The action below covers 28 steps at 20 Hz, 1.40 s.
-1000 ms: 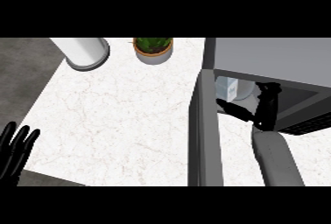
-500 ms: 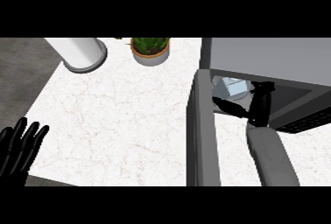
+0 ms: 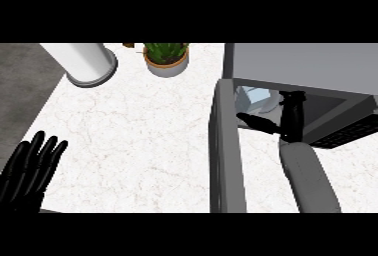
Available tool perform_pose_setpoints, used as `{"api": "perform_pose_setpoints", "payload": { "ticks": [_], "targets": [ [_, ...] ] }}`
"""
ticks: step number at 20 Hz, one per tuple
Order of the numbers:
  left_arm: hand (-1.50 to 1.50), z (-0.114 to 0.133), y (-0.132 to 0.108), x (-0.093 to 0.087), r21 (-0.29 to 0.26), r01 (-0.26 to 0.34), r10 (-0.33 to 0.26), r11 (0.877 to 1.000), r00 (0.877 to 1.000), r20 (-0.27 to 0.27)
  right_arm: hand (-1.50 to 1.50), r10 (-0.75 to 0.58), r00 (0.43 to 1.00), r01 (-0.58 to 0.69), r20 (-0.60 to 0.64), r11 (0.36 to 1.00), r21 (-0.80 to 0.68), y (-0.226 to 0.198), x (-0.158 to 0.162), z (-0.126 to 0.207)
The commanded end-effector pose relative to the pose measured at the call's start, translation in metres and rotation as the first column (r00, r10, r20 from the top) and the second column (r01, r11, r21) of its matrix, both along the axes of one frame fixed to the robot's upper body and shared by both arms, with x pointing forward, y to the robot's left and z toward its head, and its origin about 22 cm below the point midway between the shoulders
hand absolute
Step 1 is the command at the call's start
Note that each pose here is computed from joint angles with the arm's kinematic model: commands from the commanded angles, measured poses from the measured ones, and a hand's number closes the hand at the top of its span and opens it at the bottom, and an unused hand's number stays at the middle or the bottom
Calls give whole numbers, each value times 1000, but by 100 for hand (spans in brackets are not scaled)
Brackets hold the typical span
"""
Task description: Pick up the milk, place it into the microwave and close the microwave
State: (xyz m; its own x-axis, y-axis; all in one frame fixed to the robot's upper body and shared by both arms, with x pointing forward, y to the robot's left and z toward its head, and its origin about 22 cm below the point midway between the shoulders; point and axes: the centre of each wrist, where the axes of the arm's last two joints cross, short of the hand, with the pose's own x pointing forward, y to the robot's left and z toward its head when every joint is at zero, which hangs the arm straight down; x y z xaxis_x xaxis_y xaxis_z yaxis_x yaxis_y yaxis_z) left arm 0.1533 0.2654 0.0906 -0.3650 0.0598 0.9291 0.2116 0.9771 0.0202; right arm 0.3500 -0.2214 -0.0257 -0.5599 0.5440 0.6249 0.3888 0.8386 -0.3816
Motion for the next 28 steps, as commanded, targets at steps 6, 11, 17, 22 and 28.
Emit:
{"api": "perform_pose_setpoints", "payload": {
  "ticks": [6, 11, 17, 22, 28],
  "targets": [
    [-150, 4, -8, 5, 17, -22, 22, 1000, 1000, 12, -150, 37, 960, 15, -277, 983, 182, -6, 28, 7],
    [-150, -7, -15, 10, 24, 11, -10, 1000, 1000, -26, -150, 99, 946, -31, -309, 975, 219, 9, 24, -3],
    [-150, -12, -26, 14, 12, 60, -59, 998, 996, -62, -150, 224, 921, -129, -318, 947, 293, -6, 15, -14],
    [-150, -21, -28, 21, 27, 127, -124, 992, 990, -72, -150, 322, 889, -187, -325, 904, 385, 0, 5, -29],
    [150, -33, -46, 29, 87, 275, -263, 957, 956, -133, -150, 365, 875, -211, -317, 878, 429, 2, 1, -33]
  ]
}}
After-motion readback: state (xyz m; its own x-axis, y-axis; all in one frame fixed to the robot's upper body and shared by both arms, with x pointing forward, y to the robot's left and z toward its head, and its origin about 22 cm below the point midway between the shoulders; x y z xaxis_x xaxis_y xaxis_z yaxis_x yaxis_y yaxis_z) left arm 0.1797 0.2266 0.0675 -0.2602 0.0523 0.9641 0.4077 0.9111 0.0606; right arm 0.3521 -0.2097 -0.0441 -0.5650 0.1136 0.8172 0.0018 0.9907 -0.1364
